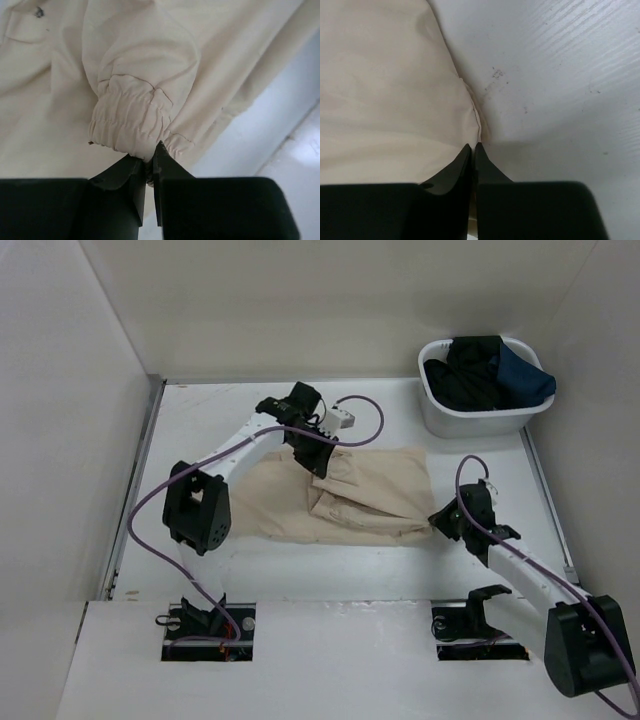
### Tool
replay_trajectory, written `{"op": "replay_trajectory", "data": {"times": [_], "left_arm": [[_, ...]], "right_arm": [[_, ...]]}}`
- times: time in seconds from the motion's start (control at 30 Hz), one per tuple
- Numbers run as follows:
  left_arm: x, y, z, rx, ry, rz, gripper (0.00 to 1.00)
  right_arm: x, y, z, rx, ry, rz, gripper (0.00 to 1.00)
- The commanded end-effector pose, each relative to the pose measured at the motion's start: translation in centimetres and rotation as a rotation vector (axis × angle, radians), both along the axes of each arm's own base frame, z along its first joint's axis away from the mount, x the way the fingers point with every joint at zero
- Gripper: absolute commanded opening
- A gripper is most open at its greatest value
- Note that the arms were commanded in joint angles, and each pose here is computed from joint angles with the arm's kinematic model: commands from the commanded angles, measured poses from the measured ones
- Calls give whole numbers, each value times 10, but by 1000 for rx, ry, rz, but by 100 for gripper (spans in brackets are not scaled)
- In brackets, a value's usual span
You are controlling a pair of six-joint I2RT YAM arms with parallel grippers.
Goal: Fold and stack the trousers
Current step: Fold the trousers
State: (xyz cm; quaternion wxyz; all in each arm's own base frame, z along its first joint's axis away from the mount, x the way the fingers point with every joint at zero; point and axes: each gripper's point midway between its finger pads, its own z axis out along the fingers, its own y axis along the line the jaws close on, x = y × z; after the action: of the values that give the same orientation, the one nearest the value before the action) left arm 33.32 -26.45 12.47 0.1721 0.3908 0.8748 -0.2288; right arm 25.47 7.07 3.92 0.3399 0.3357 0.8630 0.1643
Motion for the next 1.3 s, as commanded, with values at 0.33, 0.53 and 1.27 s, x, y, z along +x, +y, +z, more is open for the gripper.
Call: {"op": "replay_trajectory", "data": {"times": [0.33, 0.53, 1.27], "left_arm": [[-77, 55, -39, 88, 271, -9, 19], [-26, 66, -33, 73, 120, 126, 32], [-19, 114, 36, 65, -7, 182, 59]], "right_arm": [[-3, -14, -2, -25, 13, 4, 4], [20, -3, 42, -7, -138, 81, 58], [96, 48, 6, 162, 2, 331, 14]]}}
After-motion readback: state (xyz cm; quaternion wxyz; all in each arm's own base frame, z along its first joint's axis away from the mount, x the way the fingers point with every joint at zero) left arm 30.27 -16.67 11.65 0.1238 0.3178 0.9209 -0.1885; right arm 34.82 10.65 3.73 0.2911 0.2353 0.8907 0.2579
